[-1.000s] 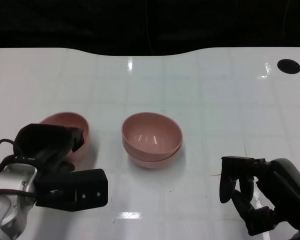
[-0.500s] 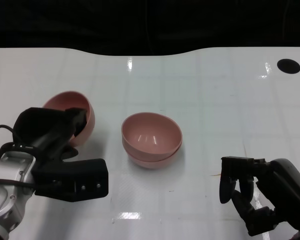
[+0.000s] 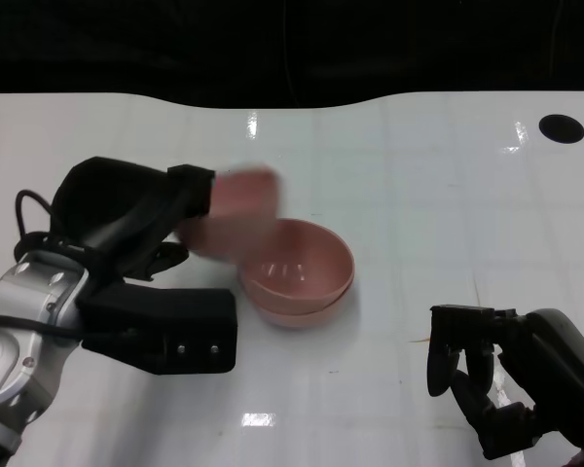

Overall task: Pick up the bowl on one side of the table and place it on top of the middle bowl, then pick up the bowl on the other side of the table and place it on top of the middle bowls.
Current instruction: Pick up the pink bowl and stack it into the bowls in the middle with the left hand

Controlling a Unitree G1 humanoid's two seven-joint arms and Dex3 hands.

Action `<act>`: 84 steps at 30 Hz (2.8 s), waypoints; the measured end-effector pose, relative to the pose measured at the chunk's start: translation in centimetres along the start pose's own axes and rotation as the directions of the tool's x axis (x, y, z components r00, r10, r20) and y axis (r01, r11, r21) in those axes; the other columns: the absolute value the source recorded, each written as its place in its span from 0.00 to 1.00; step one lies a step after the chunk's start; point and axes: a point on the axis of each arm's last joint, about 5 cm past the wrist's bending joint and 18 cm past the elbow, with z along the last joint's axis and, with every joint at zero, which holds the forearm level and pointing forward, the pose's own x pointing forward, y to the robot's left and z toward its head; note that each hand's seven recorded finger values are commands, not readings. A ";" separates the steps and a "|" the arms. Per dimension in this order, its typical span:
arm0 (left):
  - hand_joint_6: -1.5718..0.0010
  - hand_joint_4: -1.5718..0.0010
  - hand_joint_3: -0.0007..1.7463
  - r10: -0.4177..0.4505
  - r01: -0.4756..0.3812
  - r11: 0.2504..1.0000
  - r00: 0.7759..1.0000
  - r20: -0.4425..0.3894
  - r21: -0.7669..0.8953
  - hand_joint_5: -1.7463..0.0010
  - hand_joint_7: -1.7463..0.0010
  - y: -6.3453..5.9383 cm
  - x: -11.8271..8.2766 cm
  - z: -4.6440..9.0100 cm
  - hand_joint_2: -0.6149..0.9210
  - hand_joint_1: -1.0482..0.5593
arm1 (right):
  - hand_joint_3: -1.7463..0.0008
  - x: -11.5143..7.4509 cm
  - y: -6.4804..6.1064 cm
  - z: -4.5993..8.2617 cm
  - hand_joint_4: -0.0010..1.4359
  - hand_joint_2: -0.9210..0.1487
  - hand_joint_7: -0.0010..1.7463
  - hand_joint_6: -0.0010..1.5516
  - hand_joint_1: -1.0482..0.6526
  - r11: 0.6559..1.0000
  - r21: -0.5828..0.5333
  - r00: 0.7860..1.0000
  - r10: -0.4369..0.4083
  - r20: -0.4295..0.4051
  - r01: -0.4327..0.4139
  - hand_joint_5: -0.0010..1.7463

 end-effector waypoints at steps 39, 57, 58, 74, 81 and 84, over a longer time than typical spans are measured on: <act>0.25 0.43 0.09 -0.010 -0.023 0.989 0.977 0.215 0.146 0.00 0.75 -1.8 3.4 2.4 0.93 0.47 | 0.07 0.0 0.1 0.0 0.66 0.71 0.91 0.50 0.57 1.000 0.000 1.000 0.002 0.000 -0.002 1.00; 0.47 0.50 0.06 -0.090 0.070 0.991 0.980 0.178 0.115 0.65 0.97 -3.9 1.7 1.4 1.00 0.45 | 0.07 0.0 0.0 0.1 0.66 0.70 0.91 0.51 0.57 1.000 -0.001 1.000 0.001 0.002 -0.001 1.00; 0.50 0.51 0.07 -0.104 0.085 0.990 0.980 0.167 0.115 0.74 0.98 -4.0 1.5 1.4 1.00 0.44 | 0.07 0.0 0.0 0.1 0.66 0.70 0.91 0.50 0.57 1.000 -0.001 1.000 0.001 0.002 -0.001 1.00; 0.92 0.94 0.16 -0.108 0.100 0.993 0.986 0.131 0.062 1.00 1.00 -4.4 -0.3 1.8 1.00 0.21 | 0.07 0.0 0.0 0.1 0.67 0.71 0.91 0.51 0.57 1.000 0.000 1.000 0.004 0.000 -0.004 1.00; 0.90 0.92 0.18 -0.022 0.025 0.999 0.996 0.087 -0.038 0.98 0.99 -3.2 -1.8 1.4 1.00 0.21 | 0.07 0.1 0.1 0.1 0.67 0.71 0.91 0.51 0.57 1.000 0.001 1.000 0.004 0.002 -0.004 1.00; 0.88 0.89 0.17 0.013 -0.005 0.995 0.997 0.075 -0.098 0.97 0.98 -2.8 -2.7 1.2 1.00 0.23 | 0.07 0.1 0.1 0.1 0.67 0.71 0.91 0.51 0.58 1.000 0.001 1.000 0.004 0.002 -0.004 1.00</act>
